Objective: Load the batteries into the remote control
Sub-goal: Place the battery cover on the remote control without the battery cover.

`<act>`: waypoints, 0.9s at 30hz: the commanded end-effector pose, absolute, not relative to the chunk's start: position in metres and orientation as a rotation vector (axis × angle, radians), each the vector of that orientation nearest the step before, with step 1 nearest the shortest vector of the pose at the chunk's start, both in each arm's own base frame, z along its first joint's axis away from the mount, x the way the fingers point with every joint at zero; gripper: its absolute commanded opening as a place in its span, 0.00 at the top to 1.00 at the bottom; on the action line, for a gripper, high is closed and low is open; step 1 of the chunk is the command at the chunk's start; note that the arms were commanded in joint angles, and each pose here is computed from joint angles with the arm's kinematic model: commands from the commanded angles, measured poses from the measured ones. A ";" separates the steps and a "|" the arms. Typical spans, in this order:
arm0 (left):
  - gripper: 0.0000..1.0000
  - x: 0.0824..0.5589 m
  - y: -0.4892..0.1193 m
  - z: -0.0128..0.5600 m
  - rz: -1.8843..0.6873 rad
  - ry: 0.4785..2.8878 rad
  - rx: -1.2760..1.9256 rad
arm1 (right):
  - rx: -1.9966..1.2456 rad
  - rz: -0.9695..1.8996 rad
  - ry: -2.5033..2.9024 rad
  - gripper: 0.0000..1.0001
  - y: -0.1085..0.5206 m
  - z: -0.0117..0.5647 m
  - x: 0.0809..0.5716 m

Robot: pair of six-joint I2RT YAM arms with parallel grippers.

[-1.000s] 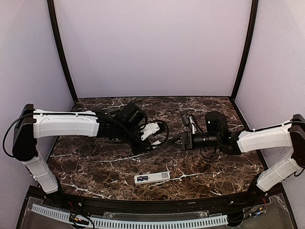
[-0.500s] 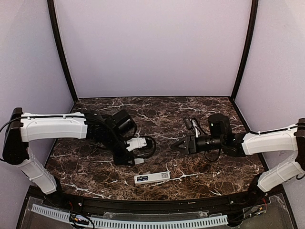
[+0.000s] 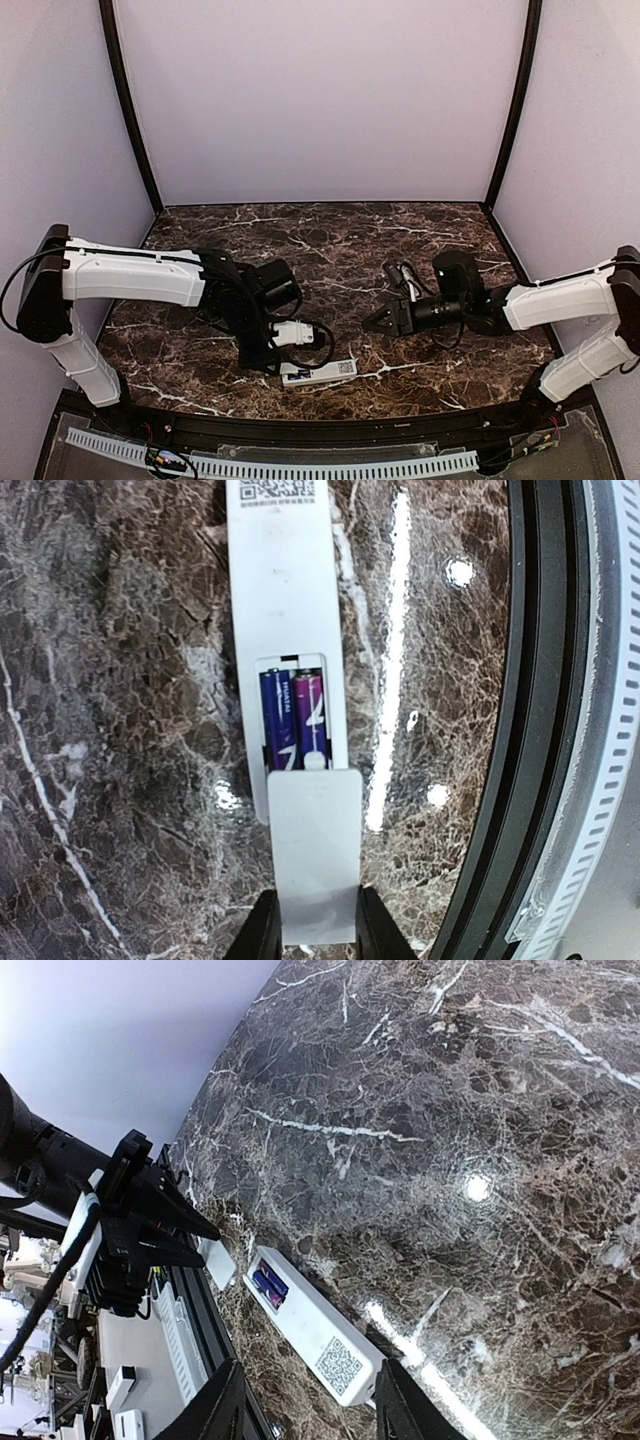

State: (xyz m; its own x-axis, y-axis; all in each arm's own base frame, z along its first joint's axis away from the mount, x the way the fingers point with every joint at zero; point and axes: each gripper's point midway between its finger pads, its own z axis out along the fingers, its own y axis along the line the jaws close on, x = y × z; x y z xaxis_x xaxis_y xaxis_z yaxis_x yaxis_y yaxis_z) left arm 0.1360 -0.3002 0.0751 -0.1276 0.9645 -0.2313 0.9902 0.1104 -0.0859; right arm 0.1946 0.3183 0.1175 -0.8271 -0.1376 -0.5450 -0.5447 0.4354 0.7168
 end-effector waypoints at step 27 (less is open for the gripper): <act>0.79 0.141 -0.326 0.061 -0.241 2.180 2.080 | -0.569 1.328 2.305 0.57 0.314 0.108 0.195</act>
State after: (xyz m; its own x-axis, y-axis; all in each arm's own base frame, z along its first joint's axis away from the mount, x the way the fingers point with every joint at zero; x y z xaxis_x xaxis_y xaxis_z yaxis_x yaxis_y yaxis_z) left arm 0.1401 -0.3211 0.0588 -0.0606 0.9777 -0.2011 0.9975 0.0518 -0.0486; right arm 0.1922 0.3166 0.1120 -0.8318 -0.1437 -0.5361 -0.5390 0.4395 0.7185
